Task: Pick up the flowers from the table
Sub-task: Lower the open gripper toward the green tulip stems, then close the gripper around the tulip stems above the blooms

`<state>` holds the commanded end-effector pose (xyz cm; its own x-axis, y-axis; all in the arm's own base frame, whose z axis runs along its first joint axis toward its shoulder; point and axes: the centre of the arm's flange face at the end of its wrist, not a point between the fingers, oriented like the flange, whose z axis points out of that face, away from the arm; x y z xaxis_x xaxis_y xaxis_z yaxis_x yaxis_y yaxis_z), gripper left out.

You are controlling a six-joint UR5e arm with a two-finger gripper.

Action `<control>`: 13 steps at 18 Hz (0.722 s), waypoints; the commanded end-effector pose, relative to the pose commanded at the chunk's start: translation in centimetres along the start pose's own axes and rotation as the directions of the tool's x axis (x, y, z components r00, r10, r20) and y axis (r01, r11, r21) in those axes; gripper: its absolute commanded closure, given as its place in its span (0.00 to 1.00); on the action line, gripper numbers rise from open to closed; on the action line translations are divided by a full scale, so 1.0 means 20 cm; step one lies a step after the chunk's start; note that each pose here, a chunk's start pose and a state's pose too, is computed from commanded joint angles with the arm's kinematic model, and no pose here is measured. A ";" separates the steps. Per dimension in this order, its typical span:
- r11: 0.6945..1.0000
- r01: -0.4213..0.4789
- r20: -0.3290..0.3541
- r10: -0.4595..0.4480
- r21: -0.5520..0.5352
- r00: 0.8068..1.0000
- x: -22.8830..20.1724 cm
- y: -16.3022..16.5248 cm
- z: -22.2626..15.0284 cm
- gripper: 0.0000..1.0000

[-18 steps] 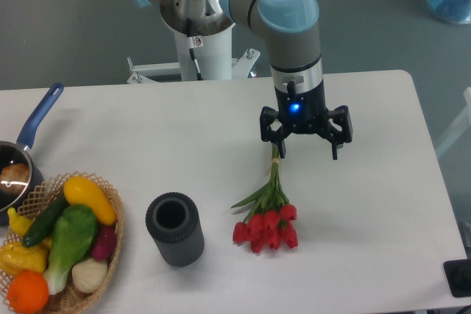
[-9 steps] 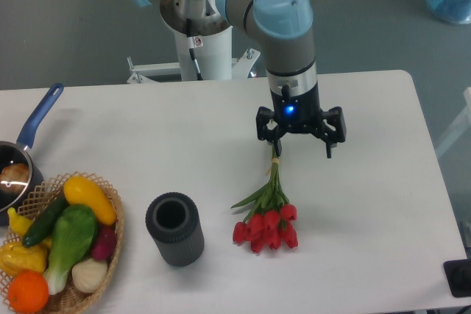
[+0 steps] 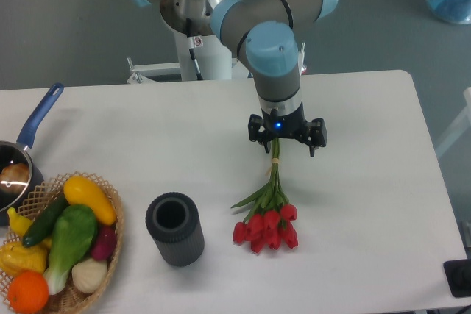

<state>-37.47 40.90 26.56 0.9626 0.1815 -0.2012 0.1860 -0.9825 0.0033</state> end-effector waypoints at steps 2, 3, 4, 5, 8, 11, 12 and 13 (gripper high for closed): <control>1.000 -0.006 -0.010 0.006 -0.007 1.000 0.02 0.00 0.03 0.00; 1.000 -0.005 -0.015 0.005 -0.004 1.000 0.02 -0.01 0.04 0.00; 1.000 0.000 -0.016 0.000 0.002 1.000 0.02 -0.01 0.03 0.00; 1.000 0.003 -0.020 -0.003 0.005 1.000 0.02 -0.02 0.04 0.00; 0.999 0.034 -0.074 -0.032 0.022 0.997 0.03 -0.03 0.10 0.00; 0.996 0.075 -0.120 -0.068 0.051 0.990 0.01 -0.02 0.12 0.00; 0.996 0.077 -0.128 -0.070 0.046 0.989 0.01 -0.02 0.15 0.00; 0.996 0.079 -0.133 -0.073 0.038 0.988 0.01 -0.03 0.17 0.00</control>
<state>-38.00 41.30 23.11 0.9641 0.2566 -0.0685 0.2536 -0.9660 -0.0500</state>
